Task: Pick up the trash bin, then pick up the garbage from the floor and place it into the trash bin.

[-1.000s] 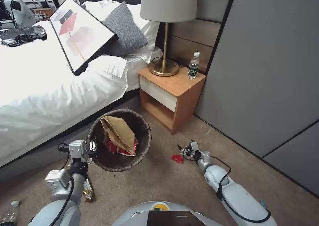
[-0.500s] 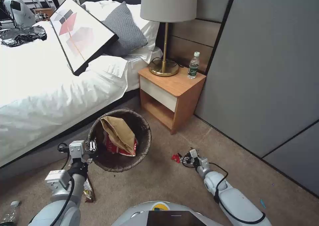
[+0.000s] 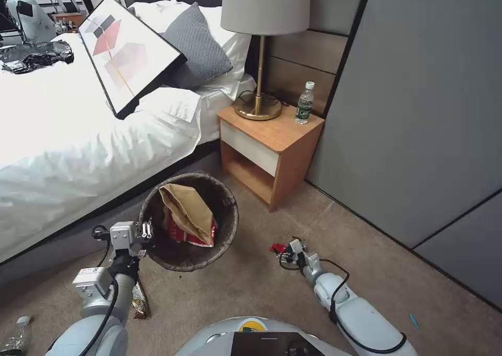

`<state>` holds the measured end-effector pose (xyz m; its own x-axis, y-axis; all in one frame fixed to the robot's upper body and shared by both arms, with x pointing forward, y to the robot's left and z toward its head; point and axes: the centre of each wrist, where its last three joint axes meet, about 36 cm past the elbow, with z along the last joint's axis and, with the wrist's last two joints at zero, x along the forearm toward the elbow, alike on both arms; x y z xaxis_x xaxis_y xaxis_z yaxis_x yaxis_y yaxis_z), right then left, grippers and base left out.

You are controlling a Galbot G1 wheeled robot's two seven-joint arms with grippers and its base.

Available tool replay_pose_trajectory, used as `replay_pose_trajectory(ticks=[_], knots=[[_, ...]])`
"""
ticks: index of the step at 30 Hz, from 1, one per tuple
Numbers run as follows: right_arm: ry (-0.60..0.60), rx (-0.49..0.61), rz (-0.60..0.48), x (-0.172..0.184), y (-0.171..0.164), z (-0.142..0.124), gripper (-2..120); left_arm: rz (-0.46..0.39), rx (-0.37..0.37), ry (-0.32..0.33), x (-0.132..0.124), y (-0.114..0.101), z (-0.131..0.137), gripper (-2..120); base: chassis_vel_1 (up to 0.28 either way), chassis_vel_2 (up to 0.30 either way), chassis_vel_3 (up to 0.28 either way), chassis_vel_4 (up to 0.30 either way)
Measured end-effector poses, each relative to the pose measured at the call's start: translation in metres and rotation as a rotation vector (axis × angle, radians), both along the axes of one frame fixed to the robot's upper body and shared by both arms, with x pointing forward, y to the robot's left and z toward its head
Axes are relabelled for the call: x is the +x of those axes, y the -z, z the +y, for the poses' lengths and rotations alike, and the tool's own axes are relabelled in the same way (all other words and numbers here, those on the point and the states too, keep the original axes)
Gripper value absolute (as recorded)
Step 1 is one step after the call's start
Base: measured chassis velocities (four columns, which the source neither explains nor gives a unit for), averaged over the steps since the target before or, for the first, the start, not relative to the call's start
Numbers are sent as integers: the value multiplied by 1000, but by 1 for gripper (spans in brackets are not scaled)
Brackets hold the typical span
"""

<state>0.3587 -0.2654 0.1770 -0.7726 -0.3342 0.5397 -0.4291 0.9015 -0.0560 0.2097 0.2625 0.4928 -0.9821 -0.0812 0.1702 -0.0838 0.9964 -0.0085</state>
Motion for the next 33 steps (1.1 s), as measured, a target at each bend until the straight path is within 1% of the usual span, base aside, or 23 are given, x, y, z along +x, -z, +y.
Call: replay_pose_trajectory(ticks=[11,31,33], knots=[[-2,-7,31,-10,15,10,100,-1,-1,4,1,1,0,0,0,0,0,0],[2,-11,47,-9,24,12,100,1,-1,4,2,2,1,0,0,0,0,0],[2,-10,49,-9,25,13,99,2,-1,4,2,3,1,0,0,0,0,0]])
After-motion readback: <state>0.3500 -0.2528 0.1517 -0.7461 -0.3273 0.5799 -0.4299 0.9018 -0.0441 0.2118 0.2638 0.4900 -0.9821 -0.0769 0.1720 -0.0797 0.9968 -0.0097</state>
